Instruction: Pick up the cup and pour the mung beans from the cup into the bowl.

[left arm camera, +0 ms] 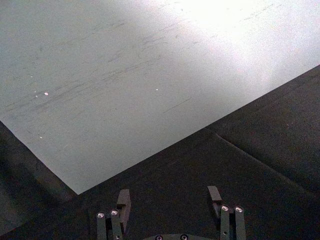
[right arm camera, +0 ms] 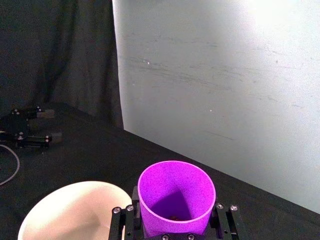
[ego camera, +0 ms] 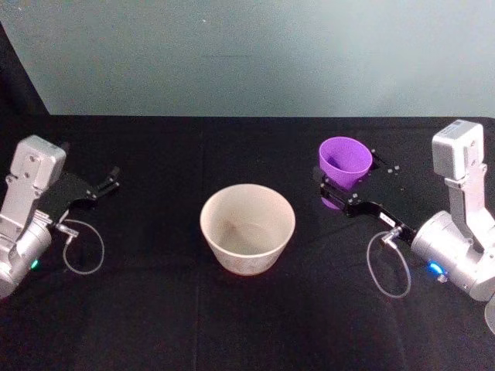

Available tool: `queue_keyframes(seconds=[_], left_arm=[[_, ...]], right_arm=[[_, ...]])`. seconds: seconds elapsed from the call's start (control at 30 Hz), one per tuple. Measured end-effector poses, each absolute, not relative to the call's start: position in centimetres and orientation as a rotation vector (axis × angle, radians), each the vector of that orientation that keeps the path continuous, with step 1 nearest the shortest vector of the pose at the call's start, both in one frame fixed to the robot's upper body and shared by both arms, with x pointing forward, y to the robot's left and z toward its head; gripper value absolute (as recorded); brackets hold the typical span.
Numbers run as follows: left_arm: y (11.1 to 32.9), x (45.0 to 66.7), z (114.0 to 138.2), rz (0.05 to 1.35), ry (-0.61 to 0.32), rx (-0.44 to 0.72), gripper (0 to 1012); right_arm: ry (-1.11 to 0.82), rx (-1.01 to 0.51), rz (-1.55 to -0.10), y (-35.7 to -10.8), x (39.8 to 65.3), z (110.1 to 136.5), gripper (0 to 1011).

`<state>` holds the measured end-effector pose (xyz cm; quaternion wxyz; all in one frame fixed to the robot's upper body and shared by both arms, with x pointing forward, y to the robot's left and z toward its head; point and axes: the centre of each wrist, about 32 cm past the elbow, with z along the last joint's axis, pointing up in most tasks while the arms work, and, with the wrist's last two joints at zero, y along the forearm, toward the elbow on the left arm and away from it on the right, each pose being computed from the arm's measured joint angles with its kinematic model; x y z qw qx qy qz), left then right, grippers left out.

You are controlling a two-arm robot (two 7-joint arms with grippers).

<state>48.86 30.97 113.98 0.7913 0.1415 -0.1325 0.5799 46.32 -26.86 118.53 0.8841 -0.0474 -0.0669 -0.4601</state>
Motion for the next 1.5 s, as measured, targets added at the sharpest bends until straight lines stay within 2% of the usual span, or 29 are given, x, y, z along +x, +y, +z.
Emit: queue_keyframes(seconds=[0.97, 1.5], left_arm=[[31.0, 48.9, 114.0, 1.248, -0.285, 0.304, 1000], [31.0, 48.9, 114.0, 1.248, -0.285, 0.304, 1000]], right_arm=[[-0.142, -0.103, -0.958, -26.8, 46.3, 118.5, 737], [-0.382, -0.348, -0.930, -24.6, 46.3, 120.8, 736]])
